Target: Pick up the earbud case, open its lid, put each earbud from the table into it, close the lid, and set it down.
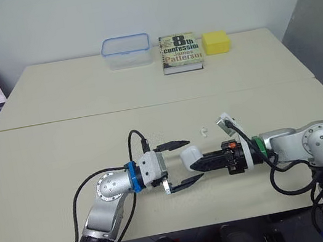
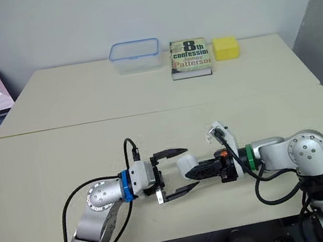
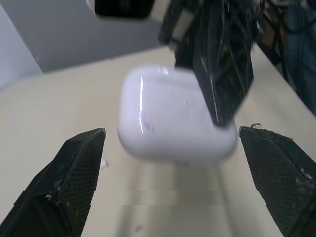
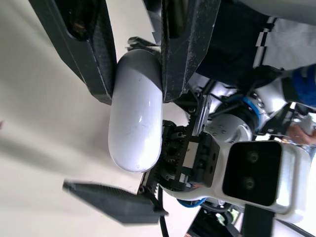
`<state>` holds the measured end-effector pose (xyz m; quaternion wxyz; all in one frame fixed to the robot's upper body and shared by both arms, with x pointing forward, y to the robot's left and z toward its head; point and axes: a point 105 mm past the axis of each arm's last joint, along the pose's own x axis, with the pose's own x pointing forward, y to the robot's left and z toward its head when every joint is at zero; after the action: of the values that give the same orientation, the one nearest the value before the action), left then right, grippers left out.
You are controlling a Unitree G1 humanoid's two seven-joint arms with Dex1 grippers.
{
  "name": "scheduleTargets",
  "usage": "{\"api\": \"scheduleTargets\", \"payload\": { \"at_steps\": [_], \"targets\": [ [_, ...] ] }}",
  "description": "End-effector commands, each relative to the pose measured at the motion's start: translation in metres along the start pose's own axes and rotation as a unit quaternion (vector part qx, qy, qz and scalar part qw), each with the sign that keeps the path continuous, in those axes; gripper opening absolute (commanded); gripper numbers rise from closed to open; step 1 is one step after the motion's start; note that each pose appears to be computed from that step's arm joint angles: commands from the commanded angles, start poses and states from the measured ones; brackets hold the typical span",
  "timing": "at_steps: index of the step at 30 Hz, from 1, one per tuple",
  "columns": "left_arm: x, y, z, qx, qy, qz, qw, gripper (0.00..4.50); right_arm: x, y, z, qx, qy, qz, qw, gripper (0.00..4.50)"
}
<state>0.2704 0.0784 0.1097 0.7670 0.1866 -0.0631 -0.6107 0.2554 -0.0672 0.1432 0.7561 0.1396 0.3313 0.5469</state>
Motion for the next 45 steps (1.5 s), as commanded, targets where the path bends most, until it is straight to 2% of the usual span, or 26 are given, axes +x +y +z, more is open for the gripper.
{"api": "scheduleTargets", "payload": {
  "at_steps": [1,5,8,15,28,42,45],
  "targets": [
    [-0.012,0.008,-0.006,-0.053,0.039,0.01,0.998,4.5,-0.009,0.0,0.01,-0.11,0.025,-0.042,0.993,0.81],
    [-0.018,0.005,-0.008,-0.108,0.079,0.004,0.991,4.5,-0.02,-0.01,0.007,-0.271,0.103,-0.09,0.953,0.81],
    [-0.011,0.002,0.001,-0.108,0.093,-0.009,0.99,4.5,-0.025,-0.015,0.007,-0.371,0.152,-0.105,0.91,0.81],
    [0.019,0.003,0.022,-0.091,0.1,-0.024,0.99,4.5,-0.023,-0.017,0.007,-0.436,0.181,-0.091,0.877,0.81],
    [0.039,0.005,0.032,-0.075,0.104,-0.04,0.991,4.5,-0.019,-0.007,0.018,-0.462,0.19,-0.078,0.863,0.81],
    [0.039,0.007,0.032,-0.067,0.103,-0.06,0.991,4.5,-0.016,-0.004,0.019,-0.47,0.191,-0.071,0.859,0.81],
    [0.04,0.005,0.032,-0.069,0.101,-0.066,0.99,3.57,-0.015,-0.003,0.02,-0.471,0.189,-0.07,0.859,0.81]
  ]
}}
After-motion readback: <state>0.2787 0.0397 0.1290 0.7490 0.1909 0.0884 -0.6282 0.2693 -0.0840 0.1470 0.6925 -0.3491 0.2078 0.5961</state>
